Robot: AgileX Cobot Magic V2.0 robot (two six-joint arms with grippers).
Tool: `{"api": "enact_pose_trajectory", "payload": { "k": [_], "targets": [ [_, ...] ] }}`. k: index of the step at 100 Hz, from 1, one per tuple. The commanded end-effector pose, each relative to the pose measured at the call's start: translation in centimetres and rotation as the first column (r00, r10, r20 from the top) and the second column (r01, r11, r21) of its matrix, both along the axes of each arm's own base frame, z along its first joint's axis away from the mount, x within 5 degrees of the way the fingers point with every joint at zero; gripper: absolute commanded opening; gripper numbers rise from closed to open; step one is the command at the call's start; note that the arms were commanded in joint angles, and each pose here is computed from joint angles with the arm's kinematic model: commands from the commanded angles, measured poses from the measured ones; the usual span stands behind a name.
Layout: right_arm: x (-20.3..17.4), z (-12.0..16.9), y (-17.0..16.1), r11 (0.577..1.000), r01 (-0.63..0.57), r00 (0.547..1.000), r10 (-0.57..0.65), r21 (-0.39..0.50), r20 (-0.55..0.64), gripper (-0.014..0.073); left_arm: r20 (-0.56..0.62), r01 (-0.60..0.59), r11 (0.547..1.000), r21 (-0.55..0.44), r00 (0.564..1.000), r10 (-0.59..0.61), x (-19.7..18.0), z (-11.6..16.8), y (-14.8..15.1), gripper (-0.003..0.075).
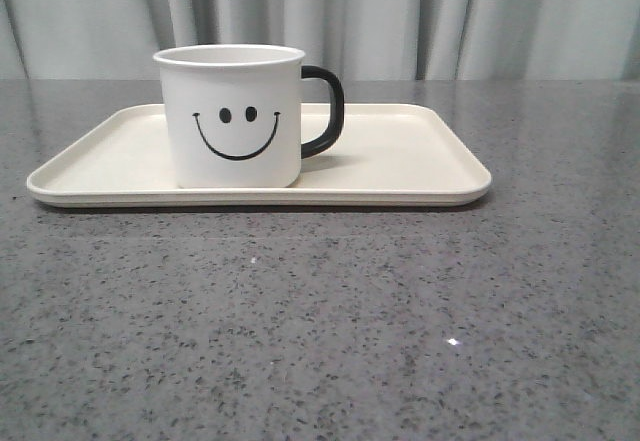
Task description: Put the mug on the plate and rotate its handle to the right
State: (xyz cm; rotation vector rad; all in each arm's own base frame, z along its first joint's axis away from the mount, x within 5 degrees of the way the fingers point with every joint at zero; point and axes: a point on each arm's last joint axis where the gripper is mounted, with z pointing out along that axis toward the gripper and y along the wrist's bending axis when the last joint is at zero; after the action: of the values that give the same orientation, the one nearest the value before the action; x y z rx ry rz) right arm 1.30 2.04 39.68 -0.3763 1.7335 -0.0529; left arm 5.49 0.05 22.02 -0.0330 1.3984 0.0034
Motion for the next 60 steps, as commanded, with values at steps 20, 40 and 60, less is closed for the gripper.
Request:
{"api": "enact_pose_trajectory", "payload": {
  "k": [20,40,60],
  "targets": [
    [0.8,-3.1,0.1,0.991,-0.009,0.992,-0.009,0.137,0.129,-0.0058,0.088,0.02,1.0,0.007,0.996,-0.02,-0.4,0.5,-0.2,-0.002],
    [2.3,-7.6,-0.1,0.955,-0.002,0.984,-0.051,0.297,0.169,-0.0058,0.088,0.02,1.0,0.007,0.996,-0.02,-0.4,0.5,-0.2,-0.002],
    [3.2,-11.3,-0.7,0.92,-0.009,0.972,-0.084,0.392,0.22,-0.0058,0.088,0.02,1.0,0.007,0.996,-0.02,-0.4,0.5,-0.2,-0.002]
  ]
}}
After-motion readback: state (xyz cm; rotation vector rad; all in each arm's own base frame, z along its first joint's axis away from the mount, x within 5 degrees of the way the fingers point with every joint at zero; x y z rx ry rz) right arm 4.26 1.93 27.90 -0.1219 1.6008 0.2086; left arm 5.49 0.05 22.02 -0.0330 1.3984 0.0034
